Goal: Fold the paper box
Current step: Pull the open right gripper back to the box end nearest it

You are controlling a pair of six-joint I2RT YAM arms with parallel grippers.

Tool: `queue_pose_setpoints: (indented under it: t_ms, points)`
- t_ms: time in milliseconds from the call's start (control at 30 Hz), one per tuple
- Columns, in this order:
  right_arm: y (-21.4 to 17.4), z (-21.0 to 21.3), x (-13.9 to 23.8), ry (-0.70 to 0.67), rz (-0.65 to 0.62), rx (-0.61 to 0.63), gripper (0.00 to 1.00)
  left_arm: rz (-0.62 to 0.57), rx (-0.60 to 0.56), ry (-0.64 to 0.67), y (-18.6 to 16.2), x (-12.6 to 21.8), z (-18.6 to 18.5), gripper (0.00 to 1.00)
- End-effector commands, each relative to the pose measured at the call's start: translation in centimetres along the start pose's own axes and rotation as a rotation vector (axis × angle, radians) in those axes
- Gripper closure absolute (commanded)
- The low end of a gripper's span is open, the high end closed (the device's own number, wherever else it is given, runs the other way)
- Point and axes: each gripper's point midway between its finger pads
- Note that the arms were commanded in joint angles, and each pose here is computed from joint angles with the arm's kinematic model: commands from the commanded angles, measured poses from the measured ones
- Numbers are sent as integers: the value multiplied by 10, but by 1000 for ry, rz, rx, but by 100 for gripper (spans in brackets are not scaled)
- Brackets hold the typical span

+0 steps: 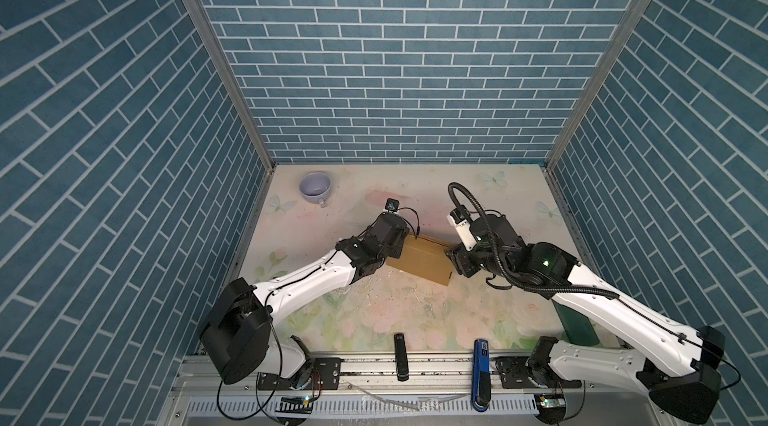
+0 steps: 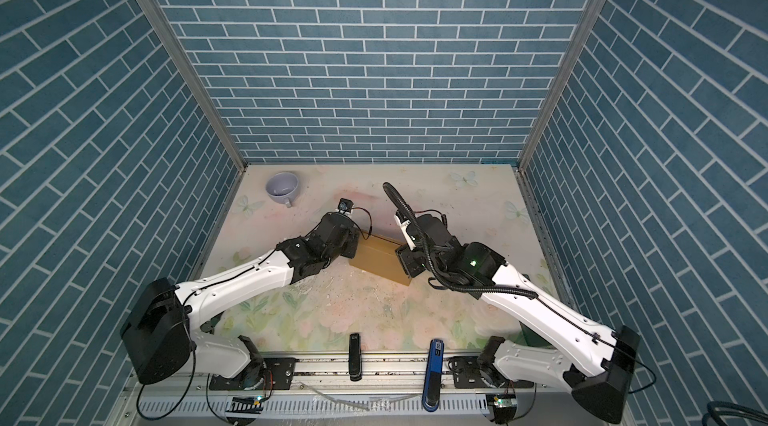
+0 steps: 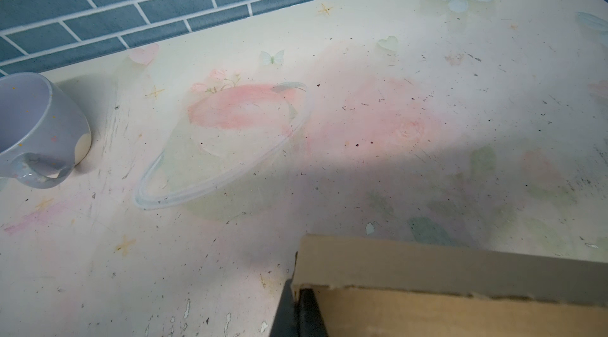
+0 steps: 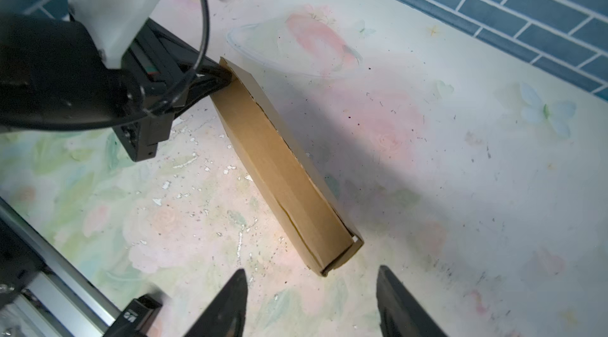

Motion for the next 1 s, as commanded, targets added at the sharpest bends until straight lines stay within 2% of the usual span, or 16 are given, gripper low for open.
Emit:
queue_pose_setpoints:
  t_ms: [0,367,667,967]
  points:
    - [-28,-4,-3,-1,65,-173,40,173,-68,-2,-54,-4,2,100]
    - [-32,1,-24,97,6,-486,44,167,-70,-7,-54,-4,1,100]
    - [-38,-13,-32,62,11,-541,46,163,-67,-6,-54,-4,2,100]
    - [-36,-13,-45,93,11,-555,48,166,-70,-6,-54,-4,1,100]
Point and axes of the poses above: each gripper's point midway between its finger pads, its own x axis back along the fingers, its own z axis along the line the jaws close on, y = z × x, and after that the axes turned 3 degrees about -x, right-handed
